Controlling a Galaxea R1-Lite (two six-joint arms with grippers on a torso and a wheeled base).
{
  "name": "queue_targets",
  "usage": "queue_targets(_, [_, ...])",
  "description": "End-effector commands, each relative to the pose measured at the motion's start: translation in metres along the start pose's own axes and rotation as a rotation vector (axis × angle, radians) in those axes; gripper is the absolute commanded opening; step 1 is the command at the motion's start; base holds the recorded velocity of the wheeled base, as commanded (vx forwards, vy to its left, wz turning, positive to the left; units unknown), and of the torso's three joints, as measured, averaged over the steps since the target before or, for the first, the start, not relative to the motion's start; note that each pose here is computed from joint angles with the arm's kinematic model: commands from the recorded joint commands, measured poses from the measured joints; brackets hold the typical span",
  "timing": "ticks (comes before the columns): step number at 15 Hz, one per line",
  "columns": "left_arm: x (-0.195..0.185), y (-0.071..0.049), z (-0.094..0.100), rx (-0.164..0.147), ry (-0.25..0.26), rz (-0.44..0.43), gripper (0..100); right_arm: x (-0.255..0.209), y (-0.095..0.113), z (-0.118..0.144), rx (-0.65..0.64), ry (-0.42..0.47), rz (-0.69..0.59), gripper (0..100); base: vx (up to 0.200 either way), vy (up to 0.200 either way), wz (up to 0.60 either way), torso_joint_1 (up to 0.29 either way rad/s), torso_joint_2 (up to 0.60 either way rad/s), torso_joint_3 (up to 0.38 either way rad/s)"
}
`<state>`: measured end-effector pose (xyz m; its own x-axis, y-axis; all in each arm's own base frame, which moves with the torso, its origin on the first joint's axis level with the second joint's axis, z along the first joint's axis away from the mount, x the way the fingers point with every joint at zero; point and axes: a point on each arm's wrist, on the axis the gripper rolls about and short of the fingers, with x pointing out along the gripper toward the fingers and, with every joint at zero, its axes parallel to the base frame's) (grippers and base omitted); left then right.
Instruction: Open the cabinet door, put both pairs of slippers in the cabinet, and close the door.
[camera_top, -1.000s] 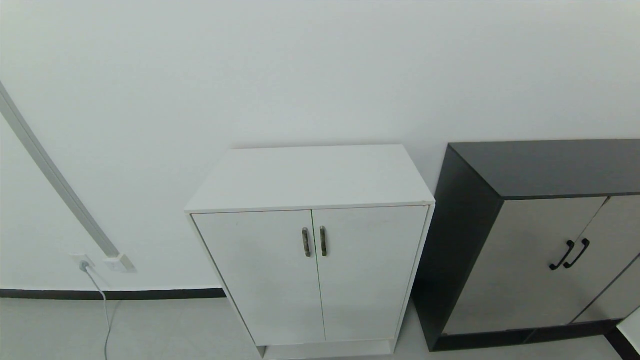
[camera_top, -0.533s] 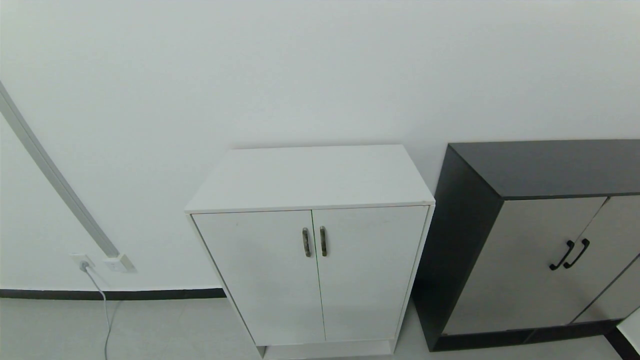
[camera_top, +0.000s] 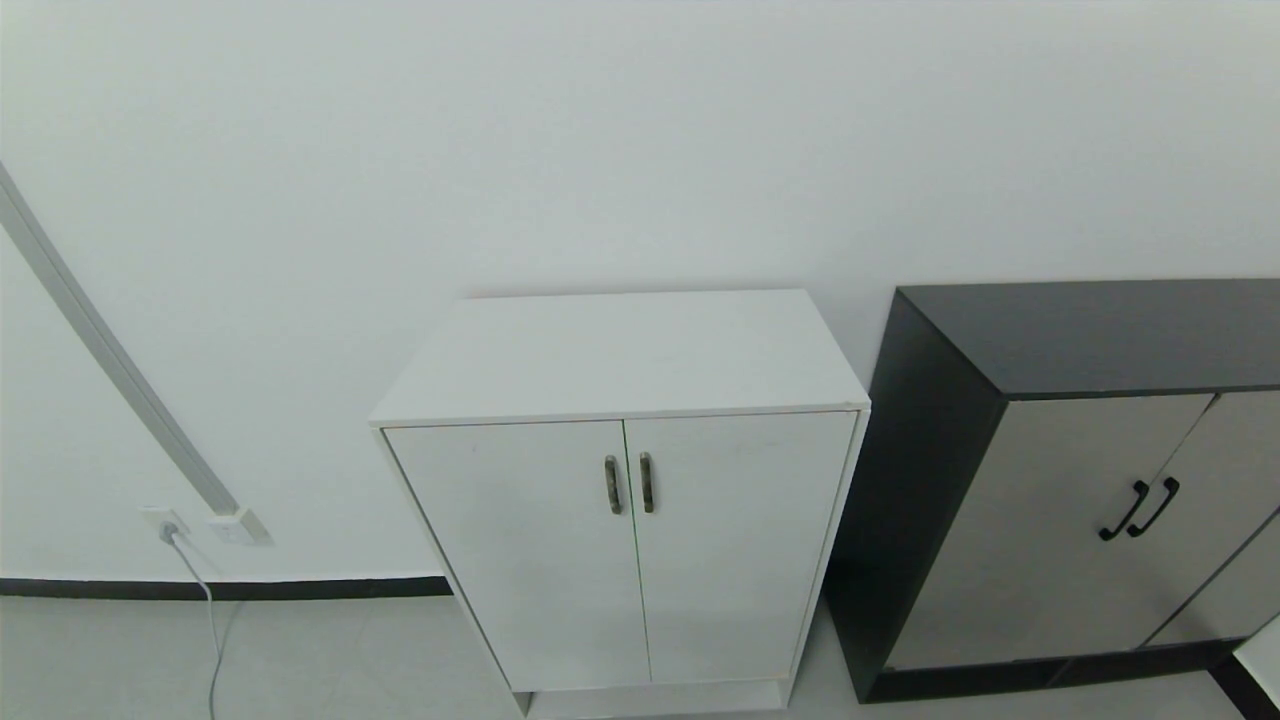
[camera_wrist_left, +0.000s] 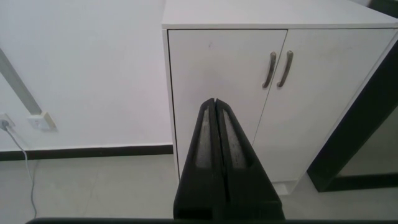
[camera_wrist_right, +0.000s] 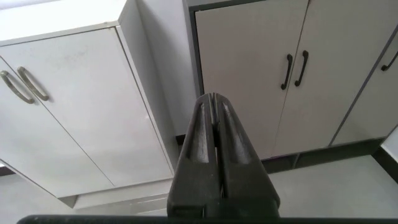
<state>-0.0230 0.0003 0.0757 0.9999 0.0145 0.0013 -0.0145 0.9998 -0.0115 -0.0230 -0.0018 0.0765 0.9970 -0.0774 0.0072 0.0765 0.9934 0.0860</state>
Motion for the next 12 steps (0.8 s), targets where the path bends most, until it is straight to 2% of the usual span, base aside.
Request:
queue_targets(1, [0.0001,0.0000,0.0000,0.001,0.001,0.001,0,0.0000,0.0000,0.0000,0.000,-0.001,-0.001,0,0.000,0.000,0.00,0.000,0.00,0.000])
queue_targets(12, [0.0001,0.0000,0.0000,0.002,0.001,-0.001,0,0.0001,0.0000,-0.0001,0.007,-0.002,-0.004,0,0.000,0.000,0.00,0.000,0.00,0.000])
